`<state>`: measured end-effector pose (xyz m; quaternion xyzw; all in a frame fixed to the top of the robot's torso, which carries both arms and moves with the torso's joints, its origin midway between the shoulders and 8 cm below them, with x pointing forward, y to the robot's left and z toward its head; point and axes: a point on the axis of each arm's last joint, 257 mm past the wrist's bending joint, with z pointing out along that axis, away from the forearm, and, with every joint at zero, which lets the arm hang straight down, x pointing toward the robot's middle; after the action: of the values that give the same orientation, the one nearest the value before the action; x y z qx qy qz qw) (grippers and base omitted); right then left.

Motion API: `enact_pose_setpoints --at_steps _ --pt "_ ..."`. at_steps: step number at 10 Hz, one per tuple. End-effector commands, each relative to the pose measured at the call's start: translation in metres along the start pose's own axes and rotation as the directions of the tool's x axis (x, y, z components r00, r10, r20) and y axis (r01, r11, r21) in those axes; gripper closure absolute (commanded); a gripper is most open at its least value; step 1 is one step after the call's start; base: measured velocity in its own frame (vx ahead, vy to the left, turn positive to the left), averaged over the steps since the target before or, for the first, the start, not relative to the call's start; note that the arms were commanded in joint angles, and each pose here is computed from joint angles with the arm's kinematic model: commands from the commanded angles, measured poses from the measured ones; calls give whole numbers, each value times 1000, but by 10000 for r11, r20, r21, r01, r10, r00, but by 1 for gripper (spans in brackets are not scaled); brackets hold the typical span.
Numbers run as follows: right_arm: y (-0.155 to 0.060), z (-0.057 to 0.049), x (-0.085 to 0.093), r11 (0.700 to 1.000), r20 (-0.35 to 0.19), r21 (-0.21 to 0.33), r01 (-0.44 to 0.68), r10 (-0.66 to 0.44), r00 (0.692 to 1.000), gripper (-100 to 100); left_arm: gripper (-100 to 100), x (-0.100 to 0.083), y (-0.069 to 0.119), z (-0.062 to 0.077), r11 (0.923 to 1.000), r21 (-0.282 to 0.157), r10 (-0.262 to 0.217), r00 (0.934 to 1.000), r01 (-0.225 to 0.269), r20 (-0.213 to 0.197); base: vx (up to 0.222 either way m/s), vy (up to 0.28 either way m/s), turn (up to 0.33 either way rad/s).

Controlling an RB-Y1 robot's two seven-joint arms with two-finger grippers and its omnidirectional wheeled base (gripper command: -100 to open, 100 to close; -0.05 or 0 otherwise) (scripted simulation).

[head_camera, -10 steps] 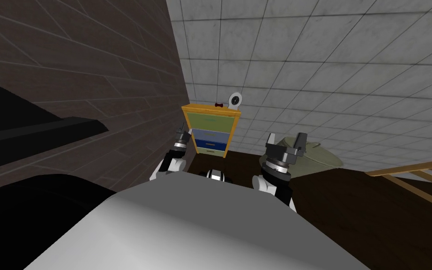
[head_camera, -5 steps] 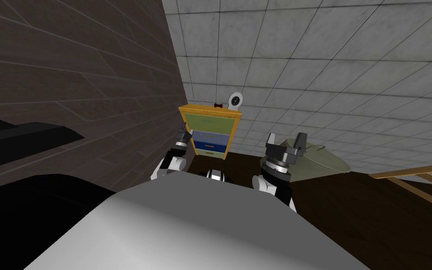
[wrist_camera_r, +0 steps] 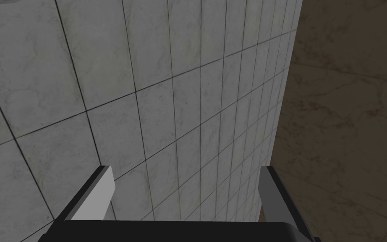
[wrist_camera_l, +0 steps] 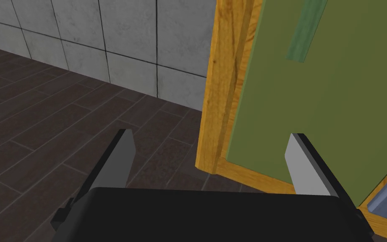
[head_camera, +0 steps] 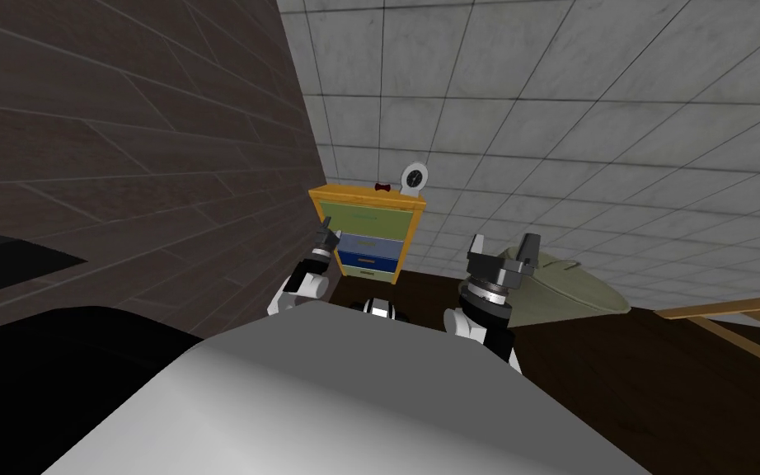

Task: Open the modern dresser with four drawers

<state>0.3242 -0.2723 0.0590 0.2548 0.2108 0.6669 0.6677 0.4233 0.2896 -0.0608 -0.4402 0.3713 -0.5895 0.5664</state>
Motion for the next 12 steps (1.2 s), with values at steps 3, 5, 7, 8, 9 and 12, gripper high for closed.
enact_pose_setpoints --at_steps 3,5,7,8,9,12 --pt "0 0 0 10000 0 0 0 0 10000 0 -100 -3 26 6 9948 -1007 -116 9999 128 124 132 -7 -4" --pt "0 0 0 10000 0 0 0 0 10000 0 -100 -4 37 7 9895 -1432 -181 9997 206 187 119 -7 -2" --pt "0 0 0 10000 0 0 0 0 10000 0 -100 -5 47 8 9828 -1817 -270 9993 314 267 123 -3 -3" --pt "0 0 0 10000 0 0 0 0 10000 0 -100 -5 52 9 9793 -1985 -331 9990 387 317 115 -3 -3" --pt "0 0 0 10000 0 -1 0 0 10000 0 -100 -5 56 9 9759 -2131 -404 9985 475 375 103 -12 -2" --pt "0 0 0 10000 0 -1 0 0 10000 0 -100 -3 61 9 9709 -2291 -591 9969 693 513 76 1 -1"
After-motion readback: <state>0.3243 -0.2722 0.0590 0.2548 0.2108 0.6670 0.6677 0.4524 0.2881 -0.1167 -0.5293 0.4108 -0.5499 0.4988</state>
